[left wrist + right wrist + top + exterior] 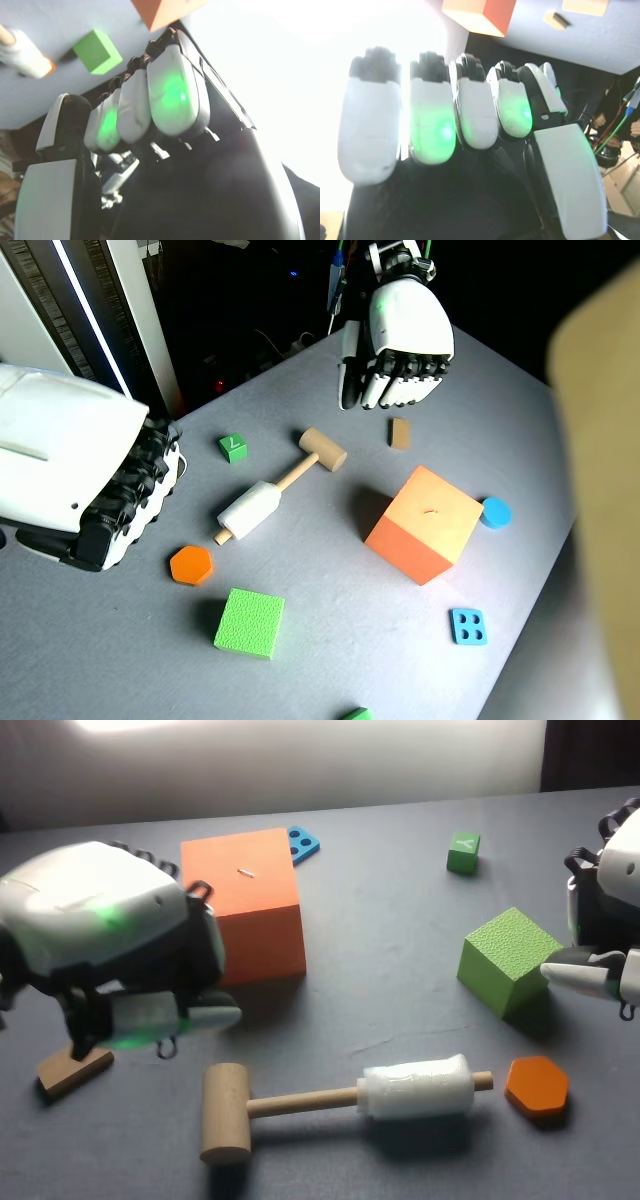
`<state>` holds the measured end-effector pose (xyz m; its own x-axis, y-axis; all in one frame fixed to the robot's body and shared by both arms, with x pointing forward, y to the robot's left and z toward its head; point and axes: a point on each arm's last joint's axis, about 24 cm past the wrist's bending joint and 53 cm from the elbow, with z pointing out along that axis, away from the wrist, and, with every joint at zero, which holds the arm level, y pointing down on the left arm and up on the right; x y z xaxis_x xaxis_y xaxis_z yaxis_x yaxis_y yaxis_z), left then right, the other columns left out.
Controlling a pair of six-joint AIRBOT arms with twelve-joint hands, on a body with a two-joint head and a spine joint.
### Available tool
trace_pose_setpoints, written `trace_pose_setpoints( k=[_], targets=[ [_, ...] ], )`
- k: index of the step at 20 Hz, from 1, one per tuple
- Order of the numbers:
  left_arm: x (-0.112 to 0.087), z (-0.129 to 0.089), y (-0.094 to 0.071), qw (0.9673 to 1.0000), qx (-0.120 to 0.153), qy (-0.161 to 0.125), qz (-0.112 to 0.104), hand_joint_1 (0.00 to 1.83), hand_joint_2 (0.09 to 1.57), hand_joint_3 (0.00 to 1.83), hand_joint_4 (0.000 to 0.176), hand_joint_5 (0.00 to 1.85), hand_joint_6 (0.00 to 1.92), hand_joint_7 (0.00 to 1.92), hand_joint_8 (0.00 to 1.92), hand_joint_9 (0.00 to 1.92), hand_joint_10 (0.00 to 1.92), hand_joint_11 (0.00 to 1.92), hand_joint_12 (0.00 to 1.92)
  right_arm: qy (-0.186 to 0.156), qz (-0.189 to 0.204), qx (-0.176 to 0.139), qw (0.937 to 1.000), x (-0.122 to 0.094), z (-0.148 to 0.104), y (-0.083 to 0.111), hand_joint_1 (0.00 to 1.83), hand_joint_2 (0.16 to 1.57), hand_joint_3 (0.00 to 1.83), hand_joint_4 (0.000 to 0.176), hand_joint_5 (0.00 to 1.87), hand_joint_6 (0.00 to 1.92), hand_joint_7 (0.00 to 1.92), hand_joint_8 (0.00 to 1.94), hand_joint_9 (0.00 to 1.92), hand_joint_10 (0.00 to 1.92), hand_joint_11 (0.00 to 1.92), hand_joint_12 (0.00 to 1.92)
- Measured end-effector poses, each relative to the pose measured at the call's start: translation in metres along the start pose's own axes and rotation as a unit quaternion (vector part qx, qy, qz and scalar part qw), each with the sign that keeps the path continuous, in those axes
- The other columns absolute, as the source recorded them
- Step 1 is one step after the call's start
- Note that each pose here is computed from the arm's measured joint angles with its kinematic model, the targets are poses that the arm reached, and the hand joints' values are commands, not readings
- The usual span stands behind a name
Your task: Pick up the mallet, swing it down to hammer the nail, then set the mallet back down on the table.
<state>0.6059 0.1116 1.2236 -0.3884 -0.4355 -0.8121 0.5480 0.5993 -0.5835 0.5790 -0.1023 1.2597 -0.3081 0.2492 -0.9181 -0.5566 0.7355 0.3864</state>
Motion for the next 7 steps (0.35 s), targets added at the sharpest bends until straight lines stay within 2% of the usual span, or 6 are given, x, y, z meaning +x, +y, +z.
trace_pose_setpoints(
  k=[3,7],
  targets=[
    [-0.0005,0.0007,-0.0032,1.0,0.003,-0.001,-0.001,1.08,1.39,0.01,0.175,1.49,1.92,1.48,1.92,1.5,1.92,1.54,1.92,0.001,-0.001,-0.001,1.0,0.0006,0.0003,0.0003,0.87,1.44,0.0,0.176,1.46,1.92,1.63,1.94,1.67,1.92,1.71,1.92],
    [-0.0021,0.0011,-0.0039,1.0,0.004,-0.003,-0.003,1.08,1.36,0.0,0.154,1.48,1.92,1.46,1.92,1.46,1.92,1.5,1.92,0.001,0.0,-0.001,1.0,0.0008,0.0007,0.001,0.86,1.45,0.0,0.176,1.45,1.92,1.62,1.94,1.67,1.92,1.72,1.92]
  ],
)
